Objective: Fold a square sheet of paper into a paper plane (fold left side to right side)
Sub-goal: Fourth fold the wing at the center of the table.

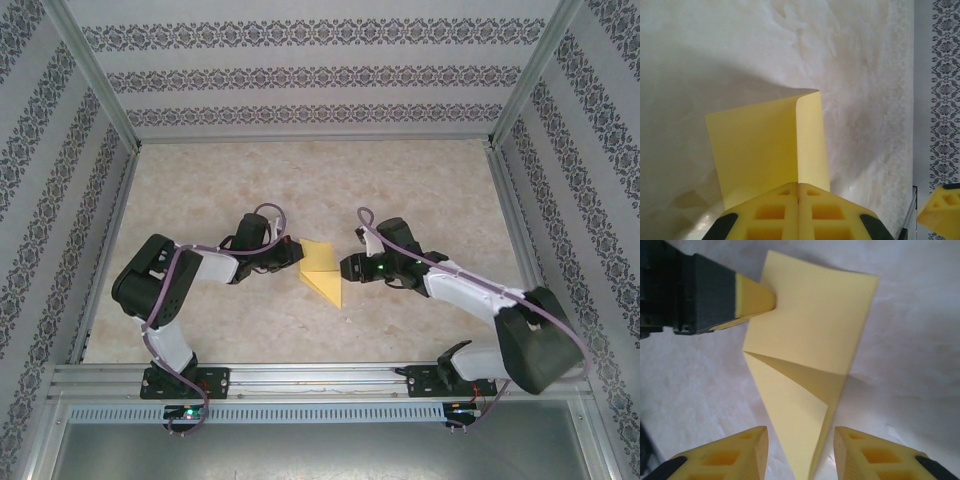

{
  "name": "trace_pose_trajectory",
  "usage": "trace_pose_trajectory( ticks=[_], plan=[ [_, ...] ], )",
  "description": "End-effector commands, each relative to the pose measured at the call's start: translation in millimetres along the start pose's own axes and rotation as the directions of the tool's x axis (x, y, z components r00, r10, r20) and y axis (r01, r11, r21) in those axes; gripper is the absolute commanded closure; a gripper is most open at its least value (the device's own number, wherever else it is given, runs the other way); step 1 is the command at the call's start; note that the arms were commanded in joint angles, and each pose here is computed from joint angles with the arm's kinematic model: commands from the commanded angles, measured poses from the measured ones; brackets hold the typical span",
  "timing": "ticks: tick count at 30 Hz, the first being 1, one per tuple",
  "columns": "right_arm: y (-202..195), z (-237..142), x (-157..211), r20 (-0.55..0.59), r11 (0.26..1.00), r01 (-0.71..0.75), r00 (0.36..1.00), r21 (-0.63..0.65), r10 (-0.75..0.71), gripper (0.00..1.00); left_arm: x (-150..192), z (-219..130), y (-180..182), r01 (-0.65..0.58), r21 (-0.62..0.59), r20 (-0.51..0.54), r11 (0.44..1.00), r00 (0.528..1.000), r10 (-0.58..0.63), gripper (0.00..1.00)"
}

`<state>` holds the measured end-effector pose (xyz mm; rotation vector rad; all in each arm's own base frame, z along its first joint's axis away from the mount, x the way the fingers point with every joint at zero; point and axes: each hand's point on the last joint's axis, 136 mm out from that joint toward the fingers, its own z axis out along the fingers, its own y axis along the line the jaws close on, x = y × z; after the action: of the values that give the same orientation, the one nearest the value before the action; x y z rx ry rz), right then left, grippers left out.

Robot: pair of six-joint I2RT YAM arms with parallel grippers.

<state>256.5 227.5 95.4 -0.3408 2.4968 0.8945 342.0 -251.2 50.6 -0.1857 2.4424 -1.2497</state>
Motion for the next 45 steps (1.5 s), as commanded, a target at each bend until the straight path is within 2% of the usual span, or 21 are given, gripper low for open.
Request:
trace_pose_trajectory(
  ticks=[1,5,12,17,28,45],
  plan=[
    [-10.0,-19.1,4.3,-0.006,0.984,0.036,0.999,0.177,-0.035,0.6,-8.5,-5.0,-22.2,-0.027,0.035,0.025,0.999,0.999,0.027,0.95],
    [6.6,-20.7,15.7,-0.018,0.958,0.116,0.993,0.263,-0.115,0.56,-9.2,-7.3,-26.7,-0.03,0.036,0.025,0.999,0.999,0.029,0.95],
    [38.2,17.0,39.1,-0.108,0.89,0.267,0.964,0.371,-0.244,0.48,-8.4,-8.2,-29.1,-0.029,0.021,0.015,0.999,0.999,0.029,0.94],
    [38.8,38.2,41.8,-0.124,0.843,0.3,0.954,0.446,-0.273,0.47,-8.8,-9.5,-28.6,-0.03,0.011,0.02,0.999,0.999,0.03,0.94],
    [26.4,62.8,41.9,-0.176,0.78,0.363,0.932,0.51,-0.318,0.51,-9.7,-7.8,-31.7,-0.029,0.015,0.021,0.999,0.999,0.029,0.94],
    [18.1,71.1,47.4,-0.204,0.76,0.377,0.926,0.529,-0.318,0.63,-7.3,-3.7,-31.1,-0.03,0.014,0.011,0.999,0.999,0.03,0.94]
  ],
)
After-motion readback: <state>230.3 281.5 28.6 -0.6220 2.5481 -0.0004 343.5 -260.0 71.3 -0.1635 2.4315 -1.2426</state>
